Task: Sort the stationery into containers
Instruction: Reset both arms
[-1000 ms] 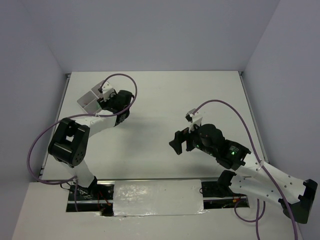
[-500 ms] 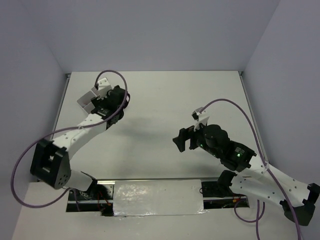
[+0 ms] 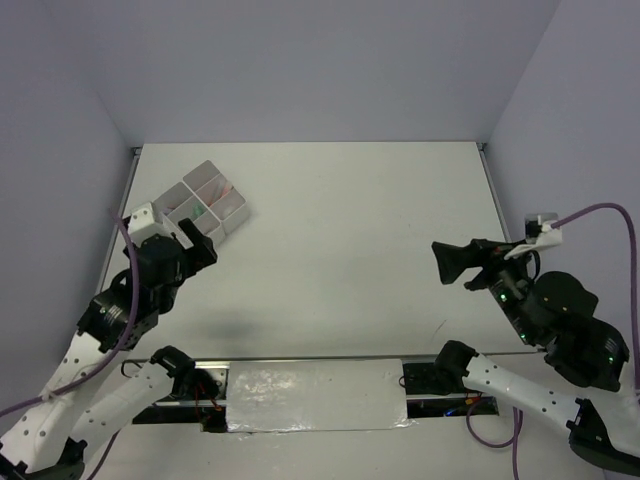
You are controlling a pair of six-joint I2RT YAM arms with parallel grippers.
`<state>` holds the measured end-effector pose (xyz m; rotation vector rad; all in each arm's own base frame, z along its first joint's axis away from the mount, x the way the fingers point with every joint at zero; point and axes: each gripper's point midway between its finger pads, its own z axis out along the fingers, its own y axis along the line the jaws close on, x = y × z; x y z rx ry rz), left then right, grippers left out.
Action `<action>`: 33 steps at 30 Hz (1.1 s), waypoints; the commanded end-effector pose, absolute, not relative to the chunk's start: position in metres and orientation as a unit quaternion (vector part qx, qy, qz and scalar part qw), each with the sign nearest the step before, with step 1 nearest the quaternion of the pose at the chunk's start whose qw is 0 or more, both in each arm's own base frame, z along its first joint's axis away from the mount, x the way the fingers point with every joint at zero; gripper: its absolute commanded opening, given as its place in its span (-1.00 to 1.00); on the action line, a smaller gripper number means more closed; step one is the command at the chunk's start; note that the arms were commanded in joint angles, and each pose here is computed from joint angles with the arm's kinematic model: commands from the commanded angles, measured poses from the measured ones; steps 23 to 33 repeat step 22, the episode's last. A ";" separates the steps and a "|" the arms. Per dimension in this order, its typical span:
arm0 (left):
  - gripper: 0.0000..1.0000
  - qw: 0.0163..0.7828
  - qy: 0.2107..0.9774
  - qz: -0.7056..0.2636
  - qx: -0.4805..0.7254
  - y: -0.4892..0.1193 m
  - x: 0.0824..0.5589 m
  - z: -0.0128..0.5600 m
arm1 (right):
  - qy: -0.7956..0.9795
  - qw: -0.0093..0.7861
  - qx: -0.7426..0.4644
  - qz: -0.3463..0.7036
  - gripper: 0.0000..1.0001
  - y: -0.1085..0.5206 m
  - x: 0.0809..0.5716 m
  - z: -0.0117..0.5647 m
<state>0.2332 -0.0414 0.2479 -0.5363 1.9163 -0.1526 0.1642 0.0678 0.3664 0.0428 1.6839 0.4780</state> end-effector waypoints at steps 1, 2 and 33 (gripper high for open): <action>0.99 0.540 0.818 -0.067 -0.186 -0.038 0.213 0.266 | 0.757 0.634 0.026 0.155 0.99 0.033 0.152 0.356; 0.99 0.547 0.816 -0.046 -0.178 -0.029 0.210 0.270 | 0.755 0.637 0.029 0.154 0.99 0.028 0.150 0.357; 0.99 0.652 0.710 -0.079 -0.255 0.024 0.160 0.303 | 0.745 0.647 0.042 0.157 1.00 0.020 0.146 0.344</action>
